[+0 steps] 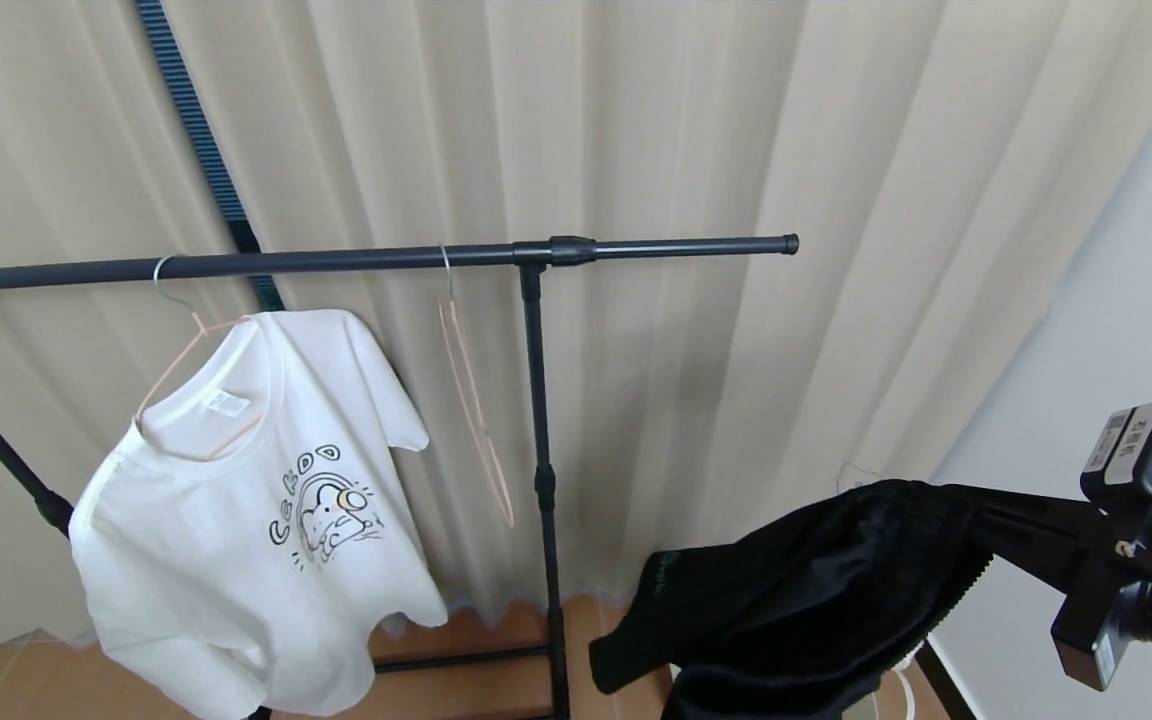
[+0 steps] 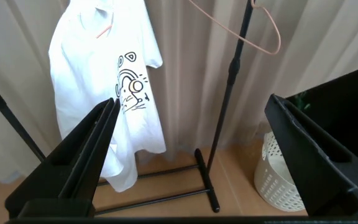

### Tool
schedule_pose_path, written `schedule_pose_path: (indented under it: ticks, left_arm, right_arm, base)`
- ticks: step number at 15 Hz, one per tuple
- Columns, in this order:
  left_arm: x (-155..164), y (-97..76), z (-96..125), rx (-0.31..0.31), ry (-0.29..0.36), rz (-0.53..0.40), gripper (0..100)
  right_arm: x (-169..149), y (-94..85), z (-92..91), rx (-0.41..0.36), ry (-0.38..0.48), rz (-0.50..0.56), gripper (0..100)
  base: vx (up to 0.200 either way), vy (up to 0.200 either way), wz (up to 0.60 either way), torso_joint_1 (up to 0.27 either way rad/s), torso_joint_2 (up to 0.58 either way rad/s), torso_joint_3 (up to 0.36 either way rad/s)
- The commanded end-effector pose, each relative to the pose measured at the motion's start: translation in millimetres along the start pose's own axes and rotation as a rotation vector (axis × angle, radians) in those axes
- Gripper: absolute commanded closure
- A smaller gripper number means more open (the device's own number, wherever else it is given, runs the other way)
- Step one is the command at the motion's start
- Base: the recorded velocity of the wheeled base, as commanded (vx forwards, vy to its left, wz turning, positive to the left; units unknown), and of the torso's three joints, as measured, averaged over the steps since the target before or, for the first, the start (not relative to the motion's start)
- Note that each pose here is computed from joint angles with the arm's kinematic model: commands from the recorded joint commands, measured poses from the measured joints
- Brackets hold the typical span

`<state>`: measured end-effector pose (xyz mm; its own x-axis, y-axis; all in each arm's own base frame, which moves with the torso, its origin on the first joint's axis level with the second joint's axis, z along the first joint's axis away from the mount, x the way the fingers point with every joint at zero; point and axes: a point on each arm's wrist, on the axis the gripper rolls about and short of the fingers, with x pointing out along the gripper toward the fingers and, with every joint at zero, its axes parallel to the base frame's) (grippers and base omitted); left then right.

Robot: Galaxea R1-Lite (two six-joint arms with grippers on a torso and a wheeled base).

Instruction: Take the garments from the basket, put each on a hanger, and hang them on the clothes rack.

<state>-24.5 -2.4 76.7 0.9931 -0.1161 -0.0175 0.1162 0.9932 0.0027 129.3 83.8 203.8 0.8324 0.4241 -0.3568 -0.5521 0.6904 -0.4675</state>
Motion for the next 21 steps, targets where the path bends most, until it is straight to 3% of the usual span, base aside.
schedule_pose_path:
  ticks: [1, 4, 15, 21]
  left_arm:
    - [0.1, 0.0, 0.1, 0.0, 0.001, 0.0, 0]
    - [0.1, 0.0, 0.1, 0.0, 0.001, 0.0, 0]
    - [0.1, 0.0, 0.1, 0.0, 0.001, 0.0, 0]
    - [0.3, 0.1, 0.0, 0.004, 0.005, 0.001, 0]
  right_arm:
    - [-0.5, 0.0, 0.3, -0.001, -0.002, 0.0, 100]
    - [-0.5, 0.0, 0.3, -0.001, -0.002, 0.0, 100]
    - [-0.4, 0.4, -0.5, -0.001, 0.0, 0.001, 100]
    - [1.2, -0.3, 1.2, 0.001, 0.0, -0.001, 100]
  base:
    - [-0.2, 0.2, 0.0, 0.007, 0.01, 0.002]
    - [-0.2, 0.2, 0.0, -0.006, 0.0, 0.002]
    - [0.0, 0.2, 0.0, 0.004, 0.0, 0.002]
    - [0.0, 0.0, 0.0, 0.0, 0.0, 0.0]
